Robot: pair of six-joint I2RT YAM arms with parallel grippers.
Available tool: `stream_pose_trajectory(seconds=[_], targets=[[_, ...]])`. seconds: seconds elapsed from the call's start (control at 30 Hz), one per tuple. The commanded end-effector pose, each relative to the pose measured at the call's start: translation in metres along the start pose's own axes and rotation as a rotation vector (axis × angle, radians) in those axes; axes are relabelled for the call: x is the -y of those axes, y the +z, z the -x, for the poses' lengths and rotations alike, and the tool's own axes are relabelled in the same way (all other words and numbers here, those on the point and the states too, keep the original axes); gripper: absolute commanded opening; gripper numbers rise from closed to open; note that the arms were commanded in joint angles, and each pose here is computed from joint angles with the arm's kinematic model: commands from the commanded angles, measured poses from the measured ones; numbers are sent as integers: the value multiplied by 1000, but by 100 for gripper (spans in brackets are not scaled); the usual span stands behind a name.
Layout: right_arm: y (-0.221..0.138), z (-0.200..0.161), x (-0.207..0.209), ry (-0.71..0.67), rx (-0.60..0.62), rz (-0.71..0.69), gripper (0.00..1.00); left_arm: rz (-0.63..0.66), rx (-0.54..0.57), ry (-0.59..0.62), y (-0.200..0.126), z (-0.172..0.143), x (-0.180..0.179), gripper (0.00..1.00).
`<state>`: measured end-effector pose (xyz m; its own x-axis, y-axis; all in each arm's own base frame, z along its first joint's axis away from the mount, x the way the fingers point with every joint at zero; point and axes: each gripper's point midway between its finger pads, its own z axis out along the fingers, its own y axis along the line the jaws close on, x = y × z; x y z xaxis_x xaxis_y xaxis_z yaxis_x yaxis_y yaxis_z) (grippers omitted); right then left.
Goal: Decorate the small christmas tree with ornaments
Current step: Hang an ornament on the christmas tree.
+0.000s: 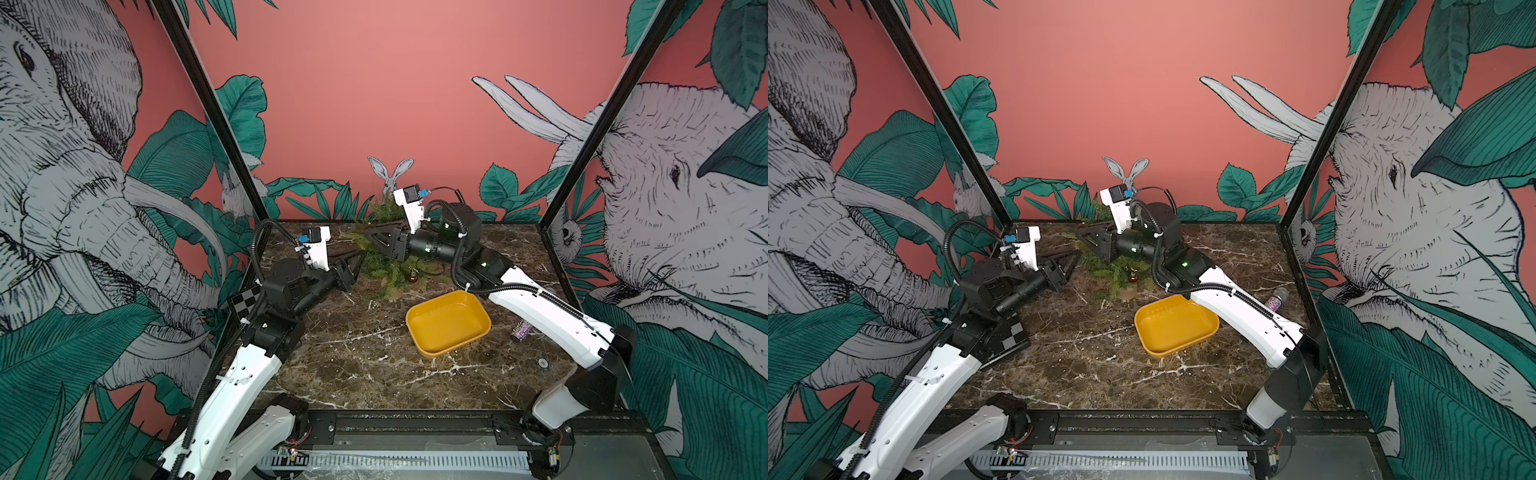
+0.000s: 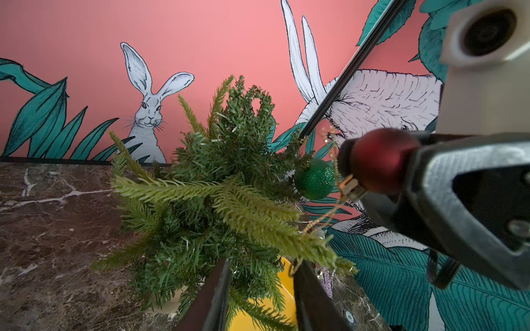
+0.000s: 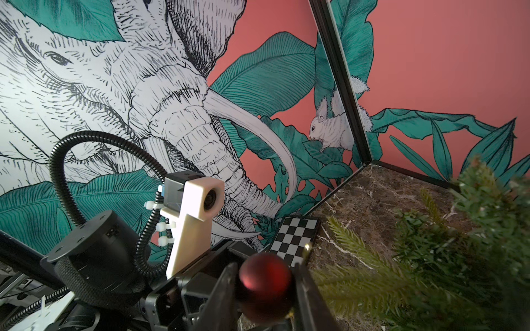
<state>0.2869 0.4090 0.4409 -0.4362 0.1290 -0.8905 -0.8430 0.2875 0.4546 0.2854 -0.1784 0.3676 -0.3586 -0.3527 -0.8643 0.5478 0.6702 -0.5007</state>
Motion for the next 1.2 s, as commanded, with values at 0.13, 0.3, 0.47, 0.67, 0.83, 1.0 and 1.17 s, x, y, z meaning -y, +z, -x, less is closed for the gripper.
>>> stream_pose_trajectory(seconds=[0.13,0.3,0.47,0.67,0.83,1.0,1.17], targets=[[-15,21,-12,-18,91,25,29,3,33,17,-3,12,3,39],[-16,16,-10,5,94,34,30,-1,38,19,0,14,3,40],[-18,9,-9,27,93,40,31,2,43,26,2,18,4,40],[-21,2,-7,43,94,43,32,7,51,35,2,21,4,40],[-26,-3,-6,48,94,36,41,16,51,42,2,22,2,40],[-33,-4,-8,45,105,32,46,28,52,55,1,23,2,40],[-42,-1,-12,32,116,26,47,40,49,62,-3,22,1,40]])
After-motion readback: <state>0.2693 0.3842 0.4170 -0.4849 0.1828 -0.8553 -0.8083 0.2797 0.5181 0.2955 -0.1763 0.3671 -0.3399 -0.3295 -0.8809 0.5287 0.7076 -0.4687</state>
